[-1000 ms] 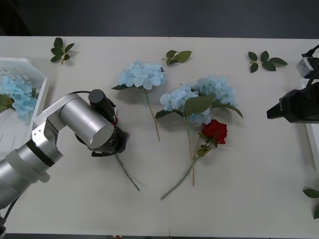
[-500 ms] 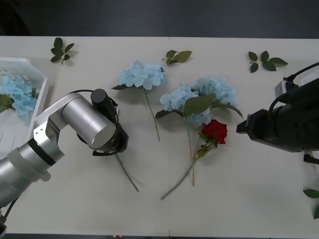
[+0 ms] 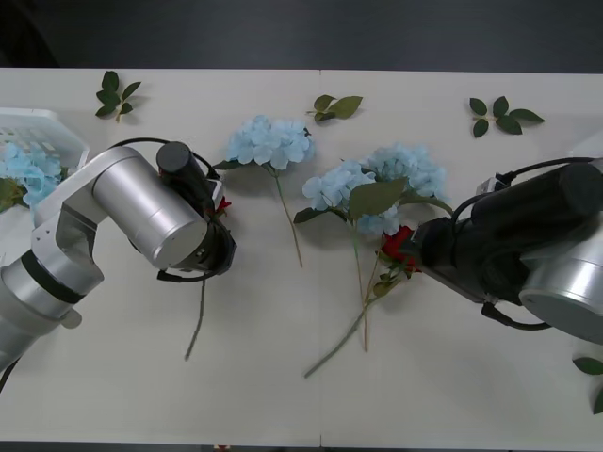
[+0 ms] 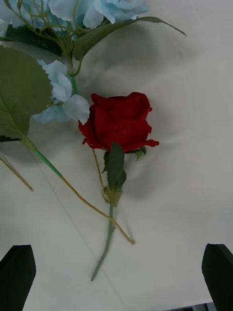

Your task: Put the red flowers into the right box and the blue flowers into the left box

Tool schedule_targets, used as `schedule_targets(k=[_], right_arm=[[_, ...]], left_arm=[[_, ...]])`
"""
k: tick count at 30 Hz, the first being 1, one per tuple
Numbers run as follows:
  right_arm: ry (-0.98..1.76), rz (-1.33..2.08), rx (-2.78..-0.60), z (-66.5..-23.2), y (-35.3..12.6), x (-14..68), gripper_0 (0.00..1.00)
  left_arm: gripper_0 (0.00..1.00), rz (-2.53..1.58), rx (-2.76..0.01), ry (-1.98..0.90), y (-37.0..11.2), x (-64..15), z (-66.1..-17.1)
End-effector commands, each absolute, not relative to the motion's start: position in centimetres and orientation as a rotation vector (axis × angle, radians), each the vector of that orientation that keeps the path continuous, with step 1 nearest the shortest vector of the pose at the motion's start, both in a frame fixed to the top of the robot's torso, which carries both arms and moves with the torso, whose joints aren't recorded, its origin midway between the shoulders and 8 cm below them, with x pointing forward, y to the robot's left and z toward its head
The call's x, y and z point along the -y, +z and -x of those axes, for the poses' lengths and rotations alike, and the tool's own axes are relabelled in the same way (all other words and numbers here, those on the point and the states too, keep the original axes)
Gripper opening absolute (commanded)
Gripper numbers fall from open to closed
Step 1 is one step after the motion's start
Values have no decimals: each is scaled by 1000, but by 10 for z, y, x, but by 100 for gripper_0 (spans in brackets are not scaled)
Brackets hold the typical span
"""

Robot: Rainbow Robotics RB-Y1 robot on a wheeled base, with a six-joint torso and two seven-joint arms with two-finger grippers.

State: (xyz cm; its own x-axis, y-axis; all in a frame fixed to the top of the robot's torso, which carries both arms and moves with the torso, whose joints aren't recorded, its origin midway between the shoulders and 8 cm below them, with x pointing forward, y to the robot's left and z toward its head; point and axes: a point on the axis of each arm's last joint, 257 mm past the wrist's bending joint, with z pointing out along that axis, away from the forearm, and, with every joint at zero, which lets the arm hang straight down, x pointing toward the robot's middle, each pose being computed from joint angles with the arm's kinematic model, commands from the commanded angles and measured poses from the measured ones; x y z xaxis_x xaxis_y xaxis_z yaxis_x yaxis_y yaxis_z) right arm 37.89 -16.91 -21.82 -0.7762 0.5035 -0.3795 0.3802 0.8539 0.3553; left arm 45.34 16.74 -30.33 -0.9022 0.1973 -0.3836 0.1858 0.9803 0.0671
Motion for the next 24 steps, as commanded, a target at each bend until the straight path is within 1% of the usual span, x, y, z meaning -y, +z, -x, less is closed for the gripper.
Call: schedule_targets(k=[1, 12, 24], right_arm=[[378, -711, -2539, -388, -227, 164, 100], [278, -659, -2518, -400, -283, 154, 100], [316, -706, -2508, -421, -310, 141, 100]], left_arm=[[0, -343, -2668, 62, -276, -171, -465], [0, -353, -2648, 37, -271, -172, -464], [0, -376, -2560, -44, -235, -169, -453]])
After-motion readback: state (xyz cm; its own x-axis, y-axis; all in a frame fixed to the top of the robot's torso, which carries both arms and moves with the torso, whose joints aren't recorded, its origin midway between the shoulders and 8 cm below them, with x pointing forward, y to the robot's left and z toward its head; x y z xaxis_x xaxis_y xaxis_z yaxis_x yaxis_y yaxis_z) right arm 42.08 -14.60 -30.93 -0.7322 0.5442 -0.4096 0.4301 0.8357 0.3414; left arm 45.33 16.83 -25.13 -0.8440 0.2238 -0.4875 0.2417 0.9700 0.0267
